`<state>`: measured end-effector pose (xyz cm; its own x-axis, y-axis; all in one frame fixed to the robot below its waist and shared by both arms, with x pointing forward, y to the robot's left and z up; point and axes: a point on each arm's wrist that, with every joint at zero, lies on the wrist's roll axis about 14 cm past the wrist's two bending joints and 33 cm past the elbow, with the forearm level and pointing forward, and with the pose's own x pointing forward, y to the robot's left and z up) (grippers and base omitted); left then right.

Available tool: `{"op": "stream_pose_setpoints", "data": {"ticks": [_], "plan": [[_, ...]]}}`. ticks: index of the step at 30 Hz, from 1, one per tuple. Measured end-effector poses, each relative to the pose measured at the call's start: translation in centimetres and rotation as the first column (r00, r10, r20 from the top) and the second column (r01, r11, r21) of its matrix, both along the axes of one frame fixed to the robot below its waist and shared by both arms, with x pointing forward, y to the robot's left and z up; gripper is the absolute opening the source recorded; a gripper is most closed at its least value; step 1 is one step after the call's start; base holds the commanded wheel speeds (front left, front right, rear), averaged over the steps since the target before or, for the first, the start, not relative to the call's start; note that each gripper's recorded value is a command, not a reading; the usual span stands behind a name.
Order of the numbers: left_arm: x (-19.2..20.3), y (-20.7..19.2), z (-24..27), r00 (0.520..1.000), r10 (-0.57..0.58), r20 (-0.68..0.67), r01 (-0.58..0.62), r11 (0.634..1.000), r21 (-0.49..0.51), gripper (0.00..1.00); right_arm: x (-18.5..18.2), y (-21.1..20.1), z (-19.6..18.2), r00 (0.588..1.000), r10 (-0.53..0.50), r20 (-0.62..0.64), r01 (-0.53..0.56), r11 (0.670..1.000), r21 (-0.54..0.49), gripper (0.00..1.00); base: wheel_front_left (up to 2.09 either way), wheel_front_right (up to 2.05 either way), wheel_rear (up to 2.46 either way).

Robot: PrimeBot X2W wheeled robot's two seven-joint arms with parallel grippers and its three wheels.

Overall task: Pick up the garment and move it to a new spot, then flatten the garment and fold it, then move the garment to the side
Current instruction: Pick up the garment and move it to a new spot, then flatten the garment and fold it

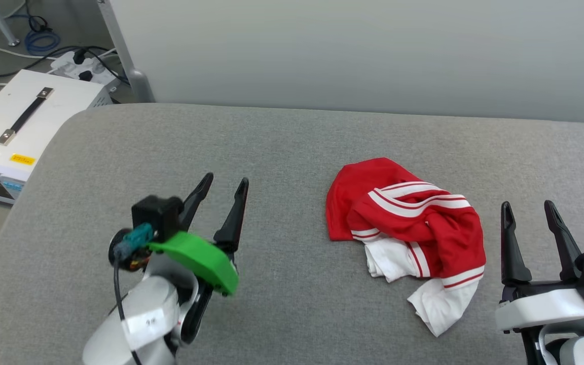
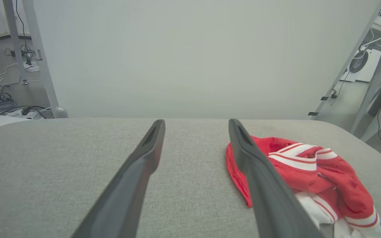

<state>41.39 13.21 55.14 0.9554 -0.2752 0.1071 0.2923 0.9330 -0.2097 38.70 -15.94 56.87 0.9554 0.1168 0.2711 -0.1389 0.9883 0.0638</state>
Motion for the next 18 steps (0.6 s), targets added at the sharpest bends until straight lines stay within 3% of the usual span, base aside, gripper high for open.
{"op": "stream_pose_setpoints", "data": {"ticks": [8,12,18], "plan": [[-5.3,1.5,-1.2,0.995,0.099,0.024,-0.099,0.995,-0.008,1.00,-0.6,0.9,-0.2,1.000,0.028,-0.006,-0.028,1.000,-0.009,1.00,0.00,0.00,0.00],[-6.1,1.8,-1.1,0.987,0.158,0.027,-0.156,0.985,-0.074,1.00,-0.9,0.9,-0.3,1.000,0.026,-0.008,-0.026,1.000,-0.010,1.00,0.00,0.00,0.00],[-6.4,1.6,-1.6,0.984,0.175,0.027,-0.173,0.982,-0.076,1.00,-1.1,0.6,-0.5,1.000,0.020,-0.013,-0.020,1.000,-0.010,1.00,0.00,0.00,0.00]]}}
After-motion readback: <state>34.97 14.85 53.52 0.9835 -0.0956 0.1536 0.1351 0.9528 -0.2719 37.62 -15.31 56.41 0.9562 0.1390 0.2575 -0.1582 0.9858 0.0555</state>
